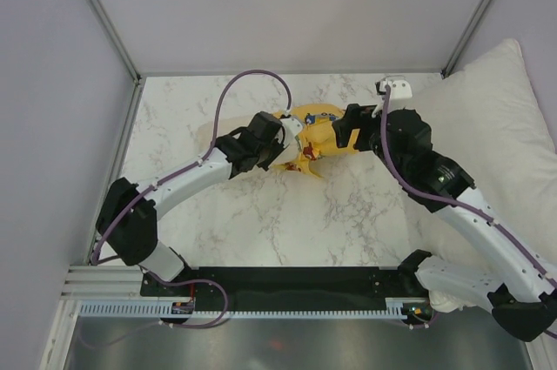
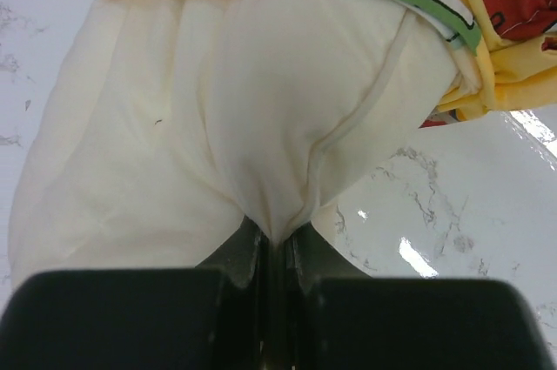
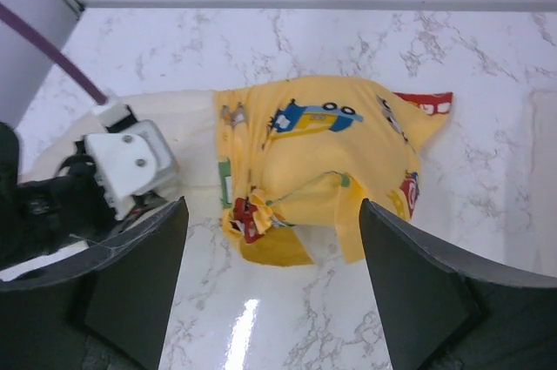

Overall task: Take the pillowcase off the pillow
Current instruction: Pull out the pillow

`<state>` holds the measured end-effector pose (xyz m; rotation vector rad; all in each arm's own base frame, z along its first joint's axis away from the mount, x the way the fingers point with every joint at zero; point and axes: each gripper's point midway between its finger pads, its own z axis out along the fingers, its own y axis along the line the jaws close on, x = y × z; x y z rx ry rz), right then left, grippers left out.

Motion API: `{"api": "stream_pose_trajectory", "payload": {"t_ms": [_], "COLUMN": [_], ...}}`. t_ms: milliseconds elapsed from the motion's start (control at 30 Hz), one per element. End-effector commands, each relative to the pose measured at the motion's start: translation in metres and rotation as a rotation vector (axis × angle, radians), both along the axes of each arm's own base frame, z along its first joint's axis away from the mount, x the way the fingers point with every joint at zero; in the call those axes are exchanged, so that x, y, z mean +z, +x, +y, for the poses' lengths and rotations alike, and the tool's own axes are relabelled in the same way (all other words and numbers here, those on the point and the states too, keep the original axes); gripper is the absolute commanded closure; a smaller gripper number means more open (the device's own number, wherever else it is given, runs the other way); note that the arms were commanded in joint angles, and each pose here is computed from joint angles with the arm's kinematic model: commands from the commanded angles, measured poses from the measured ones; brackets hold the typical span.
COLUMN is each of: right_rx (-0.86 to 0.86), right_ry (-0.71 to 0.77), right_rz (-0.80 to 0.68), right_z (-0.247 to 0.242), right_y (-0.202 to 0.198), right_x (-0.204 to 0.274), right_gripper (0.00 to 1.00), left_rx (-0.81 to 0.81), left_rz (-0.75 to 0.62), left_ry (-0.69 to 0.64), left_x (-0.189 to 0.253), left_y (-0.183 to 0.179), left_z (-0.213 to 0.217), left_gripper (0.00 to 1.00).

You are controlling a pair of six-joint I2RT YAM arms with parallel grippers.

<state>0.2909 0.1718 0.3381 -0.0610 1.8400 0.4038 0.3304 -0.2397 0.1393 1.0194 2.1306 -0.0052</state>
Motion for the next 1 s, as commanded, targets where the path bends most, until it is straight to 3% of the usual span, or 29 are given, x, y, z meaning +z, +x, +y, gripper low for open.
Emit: {"api": "stream_pose_trajectory", "payload": {"t_ms": [0, 233, 567, 767, 867, 900, 967], "right_rx": [-0.072, -0.121, -0.214, -0.134, -0.095, -0.065, -0.061], "right_ry": [-0.165, -0.204, -0.289, -0.315, -0.311, -0.301, -0.298], "right_rz": [0.14, 0.188, 0.074, 0.139, 0.18, 0.18, 0.171], "right_z": [-0.011, -0.004, -0.019, -0.022, -0.024, -0.02, -0.024], "right_y": [0.01, 0.036, 0.07, 0.084, 0.084, 0.083, 0.085], "right_x": [-0.063, -0.111, -0.101, -0.127, -0.144, -0.147, -0.148], "right_gripper": [0.13, 0.12, 0.12, 0.14, 0.2, 0.34, 0.52], "left_rx": [0.077, 0.06, 0.046, 0.049, 0.046, 0.038, 0.032], "left_rz": [-0.065, -0.059, -0.054, -0.057, -0.053, -0.047, -0.036], "left_ry": [-0.045, -0.074, -0.08, -0.087, -0.084, -0.088, -0.091], "left_x": [0.04, 0.046, 0.048, 0.051, 0.049, 0.048, 0.047], "left_y": [0.002, -0.004, -0.008, -0.008, -0.008, -0.009, -0.011], "left_z": [0.013, 0.011, 0.011, 0.011, 0.011, 0.009, 0.008], "left_gripper": [0.98, 0.98, 0.98, 0.98, 0.98, 0.98, 0.98]}}
